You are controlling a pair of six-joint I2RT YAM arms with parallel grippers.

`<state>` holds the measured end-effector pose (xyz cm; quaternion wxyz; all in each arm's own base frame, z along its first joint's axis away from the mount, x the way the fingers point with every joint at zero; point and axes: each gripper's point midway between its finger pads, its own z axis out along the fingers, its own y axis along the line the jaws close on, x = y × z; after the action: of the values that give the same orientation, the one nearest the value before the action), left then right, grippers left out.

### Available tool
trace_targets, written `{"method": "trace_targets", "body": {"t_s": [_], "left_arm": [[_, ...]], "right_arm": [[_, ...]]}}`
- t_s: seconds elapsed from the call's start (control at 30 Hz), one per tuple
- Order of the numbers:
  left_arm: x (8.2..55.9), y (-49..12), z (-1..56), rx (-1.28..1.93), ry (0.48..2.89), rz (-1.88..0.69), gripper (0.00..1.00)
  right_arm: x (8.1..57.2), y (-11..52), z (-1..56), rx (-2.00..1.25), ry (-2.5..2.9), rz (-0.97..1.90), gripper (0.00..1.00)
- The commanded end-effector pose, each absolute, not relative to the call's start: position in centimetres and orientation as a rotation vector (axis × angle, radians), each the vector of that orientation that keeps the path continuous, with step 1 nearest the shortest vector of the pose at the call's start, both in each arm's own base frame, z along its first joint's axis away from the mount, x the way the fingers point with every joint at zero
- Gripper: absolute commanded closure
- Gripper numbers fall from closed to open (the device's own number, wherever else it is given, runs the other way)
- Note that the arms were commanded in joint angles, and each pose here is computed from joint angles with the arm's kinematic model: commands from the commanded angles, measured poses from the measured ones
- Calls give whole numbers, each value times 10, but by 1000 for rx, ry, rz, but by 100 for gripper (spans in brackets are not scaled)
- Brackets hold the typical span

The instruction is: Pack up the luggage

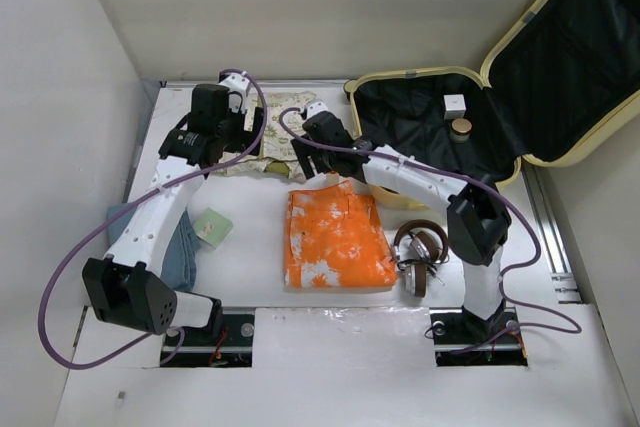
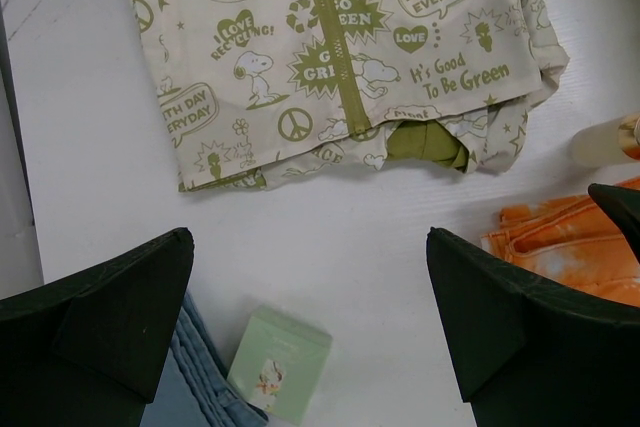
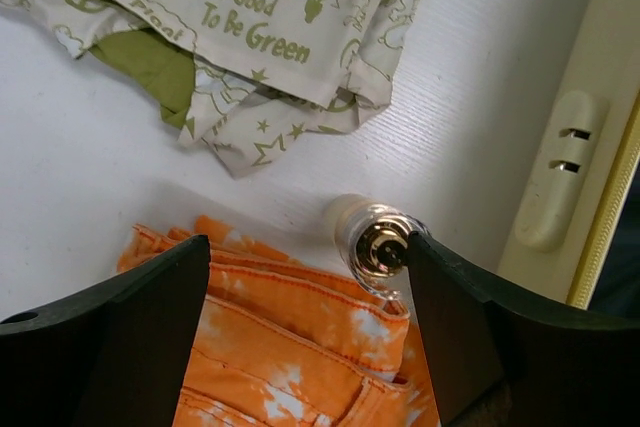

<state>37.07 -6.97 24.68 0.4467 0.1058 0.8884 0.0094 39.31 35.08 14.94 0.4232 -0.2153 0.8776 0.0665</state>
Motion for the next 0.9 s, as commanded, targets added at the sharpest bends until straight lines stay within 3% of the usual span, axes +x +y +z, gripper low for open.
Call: {"method": "trace_targets", "body": {"t_s": [0.0,0.2,0.43,0.6,0.87], "left_arm": [[379,-72,265,257,2141,9,0],[379,-73,269,260,2132,-2,0],[379,-73,269,260,2132,-2,0],[379,-73,269,260,2132,-2,0],[380,-72,269,255,2132,8,0]], "right_arm": [[391,342,186,-523,2143,117,16],[391,335,202,-482,2147,95,13],[396,320,144,-427,2289,175,13],[408,336,141,-449,2234,262,16],[424,350,132,-460,2218,297,30]]}}
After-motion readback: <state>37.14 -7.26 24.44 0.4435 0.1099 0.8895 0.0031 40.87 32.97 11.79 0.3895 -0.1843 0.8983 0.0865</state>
